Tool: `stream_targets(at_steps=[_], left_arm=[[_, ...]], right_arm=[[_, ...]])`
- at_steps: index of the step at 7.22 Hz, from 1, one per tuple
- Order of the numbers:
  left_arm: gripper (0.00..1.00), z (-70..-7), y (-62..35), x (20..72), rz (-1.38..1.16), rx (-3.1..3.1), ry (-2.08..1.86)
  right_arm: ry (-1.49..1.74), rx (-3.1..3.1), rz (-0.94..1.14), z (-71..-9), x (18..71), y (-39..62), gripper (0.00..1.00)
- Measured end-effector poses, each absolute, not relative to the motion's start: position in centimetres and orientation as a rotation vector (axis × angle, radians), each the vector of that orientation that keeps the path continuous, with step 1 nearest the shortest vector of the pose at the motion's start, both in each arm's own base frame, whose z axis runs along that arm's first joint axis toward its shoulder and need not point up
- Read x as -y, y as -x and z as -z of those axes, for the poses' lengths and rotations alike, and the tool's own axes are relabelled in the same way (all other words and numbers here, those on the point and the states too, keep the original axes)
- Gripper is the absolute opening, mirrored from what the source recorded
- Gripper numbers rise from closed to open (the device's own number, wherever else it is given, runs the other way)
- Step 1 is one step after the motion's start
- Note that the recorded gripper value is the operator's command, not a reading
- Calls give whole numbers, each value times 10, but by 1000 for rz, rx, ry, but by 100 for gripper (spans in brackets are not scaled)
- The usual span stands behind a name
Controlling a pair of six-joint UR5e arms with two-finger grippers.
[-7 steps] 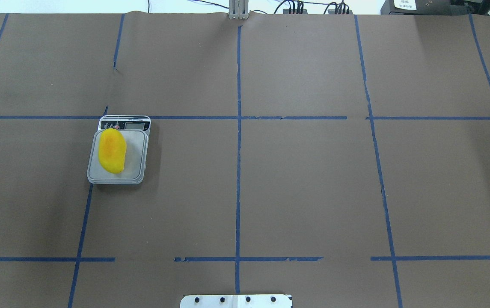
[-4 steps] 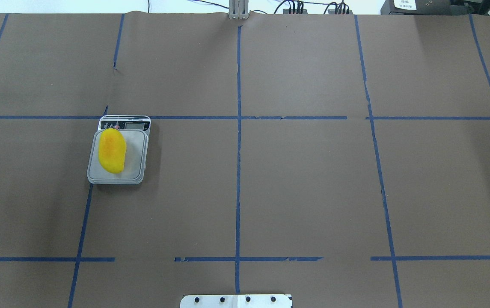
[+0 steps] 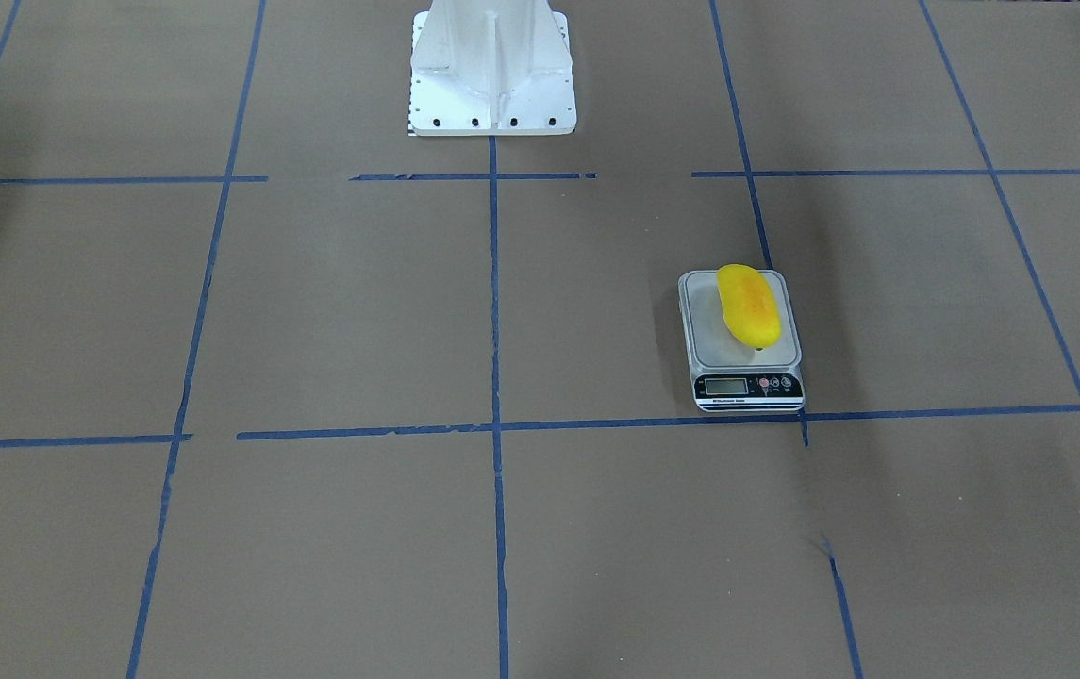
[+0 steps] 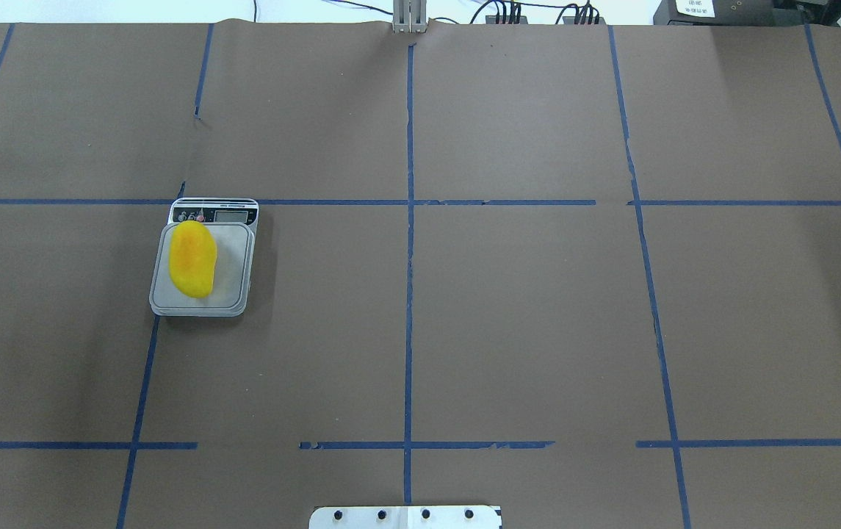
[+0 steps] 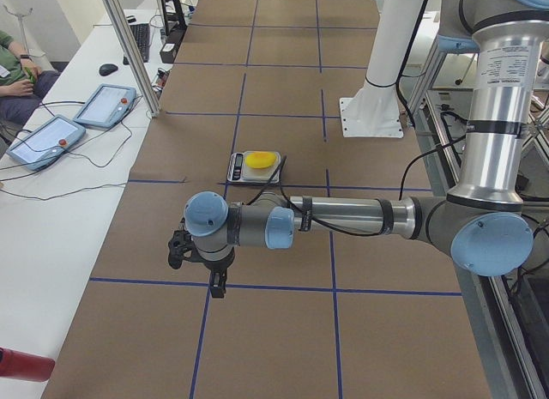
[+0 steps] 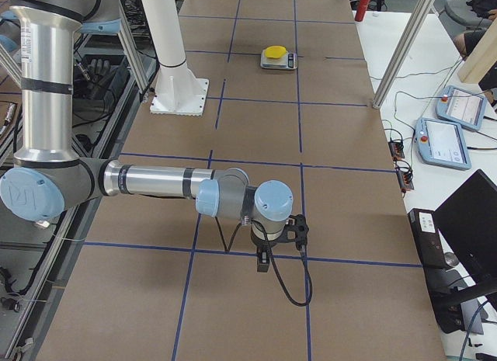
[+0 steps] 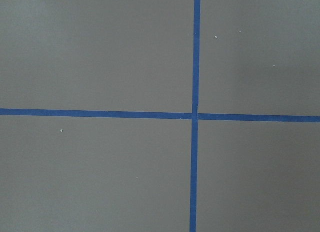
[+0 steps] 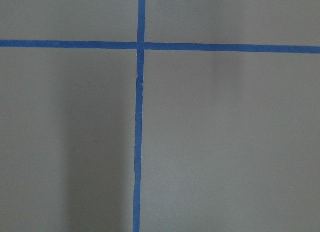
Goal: Weigh mango
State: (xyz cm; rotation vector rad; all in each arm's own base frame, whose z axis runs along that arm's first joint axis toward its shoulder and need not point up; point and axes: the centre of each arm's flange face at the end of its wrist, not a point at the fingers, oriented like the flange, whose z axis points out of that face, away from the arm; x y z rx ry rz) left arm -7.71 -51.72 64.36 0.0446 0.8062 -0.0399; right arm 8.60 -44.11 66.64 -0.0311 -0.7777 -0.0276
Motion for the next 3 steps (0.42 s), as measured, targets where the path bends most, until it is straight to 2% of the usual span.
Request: stream_targets(at_steps=[3], left_arm=[[100, -647, 76, 517, 41, -806, -38]], right_arm=[[32, 778, 27, -667, 441, -86, 100]])
